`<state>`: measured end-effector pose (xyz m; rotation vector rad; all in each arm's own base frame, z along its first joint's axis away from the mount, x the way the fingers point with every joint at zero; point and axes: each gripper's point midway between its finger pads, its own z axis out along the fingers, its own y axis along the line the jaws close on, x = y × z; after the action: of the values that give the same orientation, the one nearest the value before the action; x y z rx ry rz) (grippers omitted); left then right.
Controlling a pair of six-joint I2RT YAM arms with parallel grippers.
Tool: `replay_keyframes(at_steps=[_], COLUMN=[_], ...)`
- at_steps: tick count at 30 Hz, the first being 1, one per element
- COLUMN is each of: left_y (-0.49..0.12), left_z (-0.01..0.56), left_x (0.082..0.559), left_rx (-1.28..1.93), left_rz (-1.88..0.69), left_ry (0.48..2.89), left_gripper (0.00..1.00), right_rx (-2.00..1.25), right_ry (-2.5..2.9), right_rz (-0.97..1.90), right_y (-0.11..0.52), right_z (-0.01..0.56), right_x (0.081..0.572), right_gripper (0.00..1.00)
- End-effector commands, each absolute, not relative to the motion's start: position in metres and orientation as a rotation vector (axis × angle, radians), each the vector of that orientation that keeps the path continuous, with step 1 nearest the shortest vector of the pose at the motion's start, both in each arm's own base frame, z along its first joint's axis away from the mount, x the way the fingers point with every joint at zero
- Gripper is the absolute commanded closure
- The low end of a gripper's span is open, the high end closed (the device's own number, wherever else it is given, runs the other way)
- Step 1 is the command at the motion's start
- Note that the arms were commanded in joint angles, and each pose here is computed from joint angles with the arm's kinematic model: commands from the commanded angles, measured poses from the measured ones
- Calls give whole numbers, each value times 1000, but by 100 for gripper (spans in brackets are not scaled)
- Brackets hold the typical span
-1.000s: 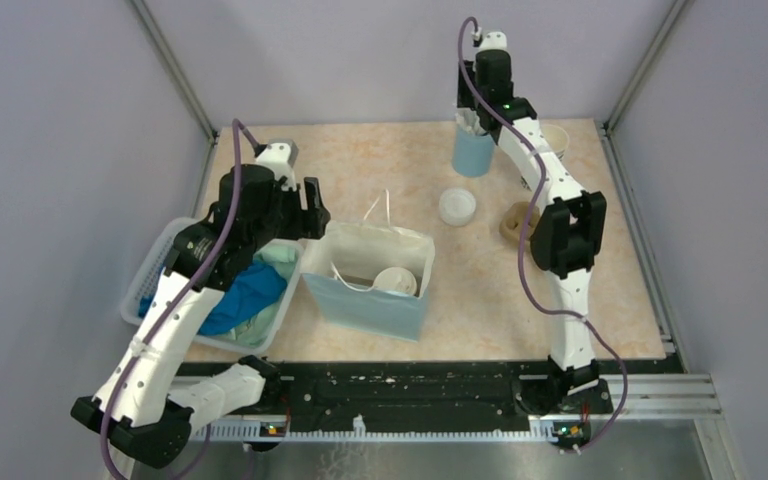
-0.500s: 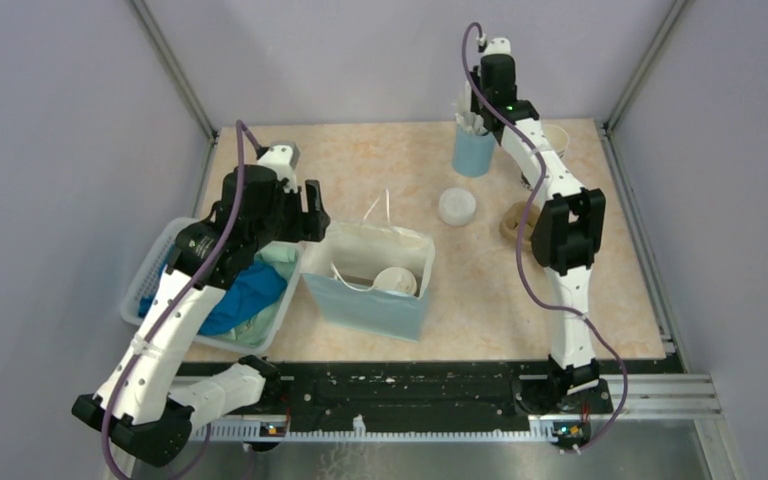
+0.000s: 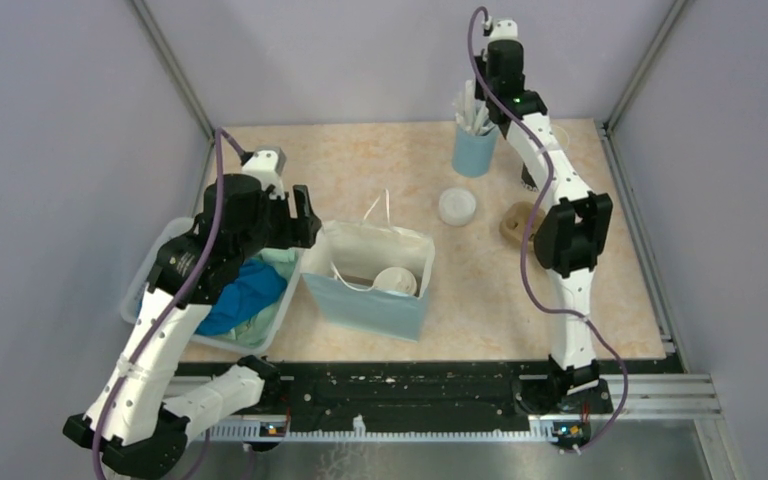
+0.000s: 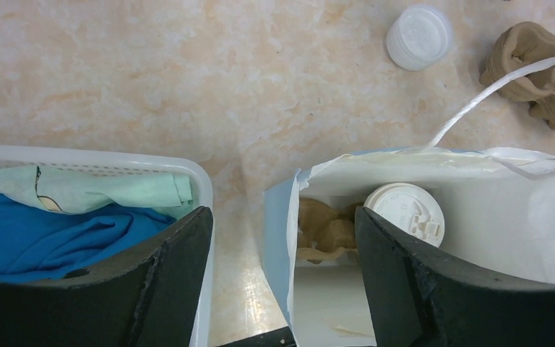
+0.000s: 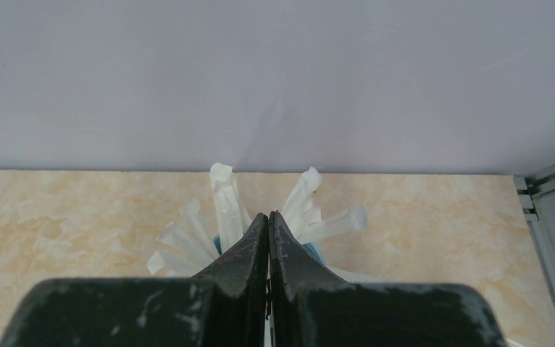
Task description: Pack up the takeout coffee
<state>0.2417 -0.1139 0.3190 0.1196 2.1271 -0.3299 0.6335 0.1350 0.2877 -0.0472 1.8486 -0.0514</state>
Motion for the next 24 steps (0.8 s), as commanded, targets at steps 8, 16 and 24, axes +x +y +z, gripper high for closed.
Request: replay_keyframes(at_steps=[8,16,24], left_y=[-114,-115,-121], left_z=[376,388,406], left_x=[230,223,201], left_rx=[68,19,-89], left_rz=[-440,-505,-659], left_ry=[1961,1922,1932], left_gripper=[21,21,20], right_rx=[27,36,-13], right_ry=[1493,1347,1323], right_rz=[79,217,651], right_y=[121,115,143], right_z=[490,579,611], right_x=[564,486,368], right_gripper=[100,100,100])
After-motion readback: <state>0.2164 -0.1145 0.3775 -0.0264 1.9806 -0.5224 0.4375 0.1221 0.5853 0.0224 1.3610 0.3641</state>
